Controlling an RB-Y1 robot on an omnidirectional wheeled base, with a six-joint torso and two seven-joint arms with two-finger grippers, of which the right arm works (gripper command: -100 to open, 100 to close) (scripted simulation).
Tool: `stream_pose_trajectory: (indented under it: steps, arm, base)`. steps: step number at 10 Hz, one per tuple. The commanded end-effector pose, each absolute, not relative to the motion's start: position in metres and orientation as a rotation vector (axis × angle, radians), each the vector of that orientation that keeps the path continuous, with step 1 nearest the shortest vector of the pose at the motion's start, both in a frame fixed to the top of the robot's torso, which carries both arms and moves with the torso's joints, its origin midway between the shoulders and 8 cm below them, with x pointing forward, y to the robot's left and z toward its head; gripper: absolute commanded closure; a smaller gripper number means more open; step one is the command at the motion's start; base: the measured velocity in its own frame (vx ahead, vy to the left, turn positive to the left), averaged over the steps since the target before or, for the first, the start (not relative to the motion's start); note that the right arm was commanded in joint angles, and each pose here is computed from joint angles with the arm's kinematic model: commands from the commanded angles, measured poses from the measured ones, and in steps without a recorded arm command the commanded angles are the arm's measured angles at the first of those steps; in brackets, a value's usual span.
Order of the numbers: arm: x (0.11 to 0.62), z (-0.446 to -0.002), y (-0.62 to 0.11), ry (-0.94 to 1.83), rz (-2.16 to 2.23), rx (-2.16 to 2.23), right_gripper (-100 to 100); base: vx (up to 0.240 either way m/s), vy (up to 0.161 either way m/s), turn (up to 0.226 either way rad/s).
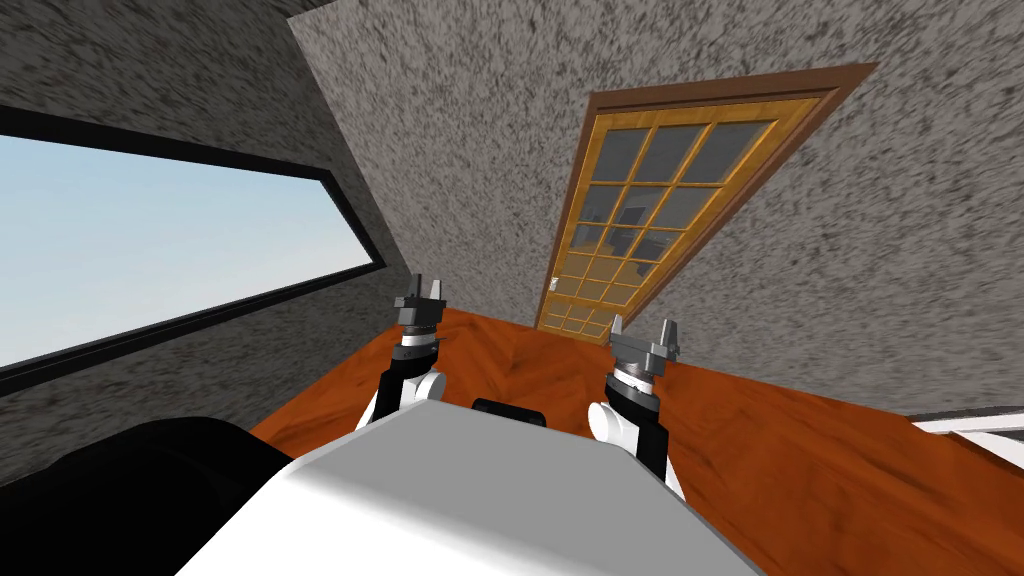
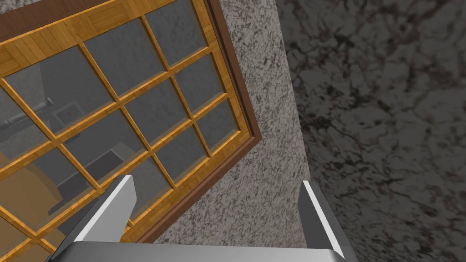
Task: Pull the door open
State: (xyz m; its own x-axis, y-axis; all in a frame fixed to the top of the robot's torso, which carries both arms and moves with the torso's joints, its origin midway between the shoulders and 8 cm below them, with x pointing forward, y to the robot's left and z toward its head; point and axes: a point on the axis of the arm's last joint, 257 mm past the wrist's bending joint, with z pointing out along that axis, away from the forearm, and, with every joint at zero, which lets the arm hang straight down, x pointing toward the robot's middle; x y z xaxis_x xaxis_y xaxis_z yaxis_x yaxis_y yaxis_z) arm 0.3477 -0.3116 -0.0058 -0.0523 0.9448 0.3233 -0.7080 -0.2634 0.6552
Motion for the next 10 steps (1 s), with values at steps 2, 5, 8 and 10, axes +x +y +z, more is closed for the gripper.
stream_pose_trajectory:
  steps: [2, 5, 8, 10]
  arm:
    - [0.356, -0.024, -0.315, 0.369, 1.692, 0.897, -100]
    - [0.367, -0.045, -0.319, 0.35, 1.742, 0.962, -100]
    - [0.377, -0.068, -0.324, 0.325, 1.79, 1.032, -100]
    - [0.383, -0.084, -0.327, 0.305, 1.821, 1.081, -100]
  base:
    - [0.082, -0.018, 0.086]
    - [0.096, -0.022, 0.089]
    - [0.094, -0.023, 0.087]
    - [0.103, -0.032, 0.104]
